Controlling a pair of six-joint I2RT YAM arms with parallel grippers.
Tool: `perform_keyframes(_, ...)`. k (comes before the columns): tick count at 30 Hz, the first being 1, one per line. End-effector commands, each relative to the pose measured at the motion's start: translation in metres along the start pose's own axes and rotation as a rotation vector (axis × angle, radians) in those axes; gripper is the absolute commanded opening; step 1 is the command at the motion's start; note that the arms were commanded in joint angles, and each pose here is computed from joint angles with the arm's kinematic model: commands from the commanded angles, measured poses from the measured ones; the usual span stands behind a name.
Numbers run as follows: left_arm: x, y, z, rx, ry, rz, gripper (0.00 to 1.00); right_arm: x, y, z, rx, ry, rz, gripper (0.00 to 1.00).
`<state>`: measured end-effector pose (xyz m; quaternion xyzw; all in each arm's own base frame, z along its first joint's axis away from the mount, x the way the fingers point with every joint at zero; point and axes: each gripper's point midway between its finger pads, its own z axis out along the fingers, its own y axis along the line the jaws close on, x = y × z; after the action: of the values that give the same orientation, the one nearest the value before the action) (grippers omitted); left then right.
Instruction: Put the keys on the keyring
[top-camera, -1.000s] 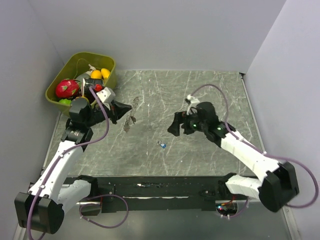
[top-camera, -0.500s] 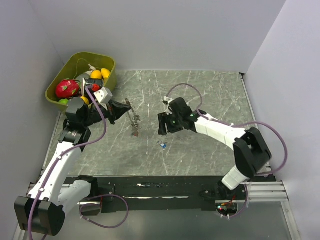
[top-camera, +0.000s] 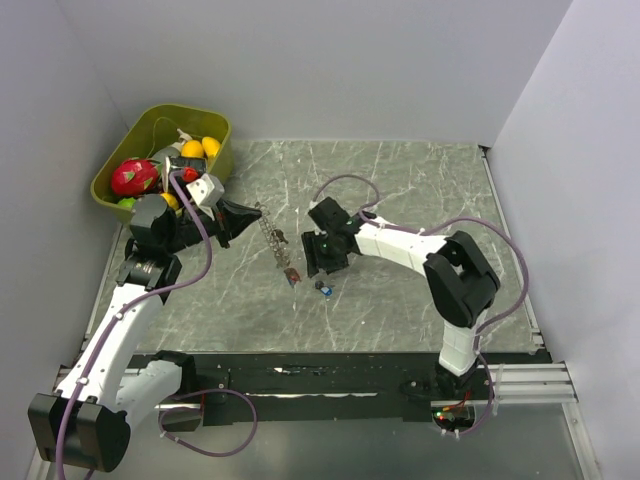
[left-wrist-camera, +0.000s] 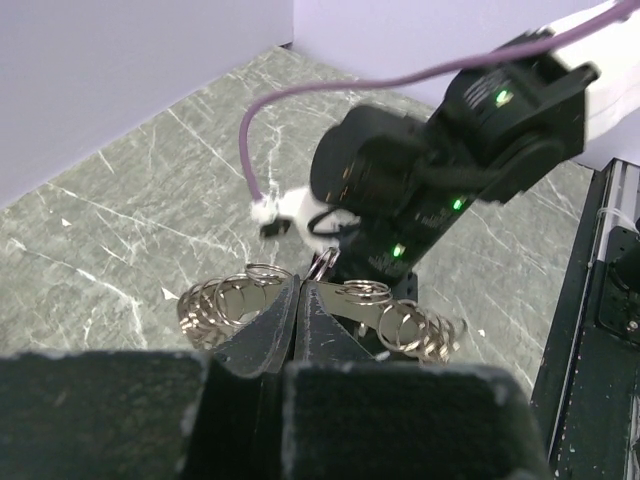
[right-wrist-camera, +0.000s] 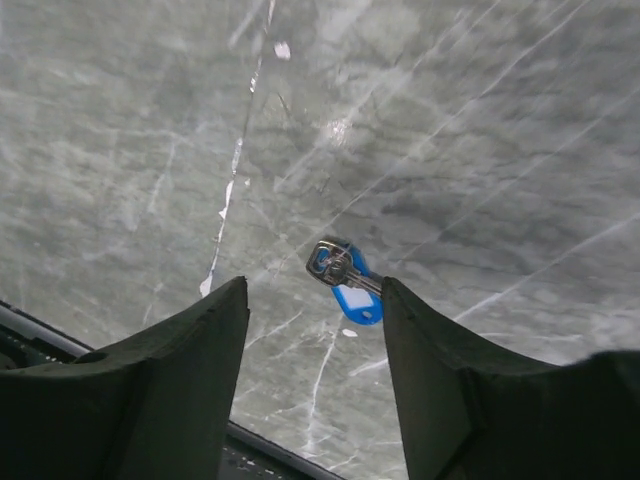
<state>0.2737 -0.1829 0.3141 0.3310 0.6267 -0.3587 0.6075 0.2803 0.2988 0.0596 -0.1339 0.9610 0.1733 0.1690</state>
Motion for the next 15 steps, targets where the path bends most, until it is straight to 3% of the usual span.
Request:
perform_keyframes(1,-0.034,-0.010,-0.004,0.033,-0.088,0.086,0.01,0.005,0.003,0.009,0.036,0.043,0.043,0.60)
perform_keyframes(9,-0.032,-0.013,-0.003,0.045,-0.095,0.070,0.01,0.003,-0.004,0.022,0.079,0.048,0.039,0.52)
perform_keyframes(15,-0.028,-0.012,-0.002,0.053,-0.087,0.056,0.01,0.002,-0.001,0.027,0.065,0.055,0.038,0.39)
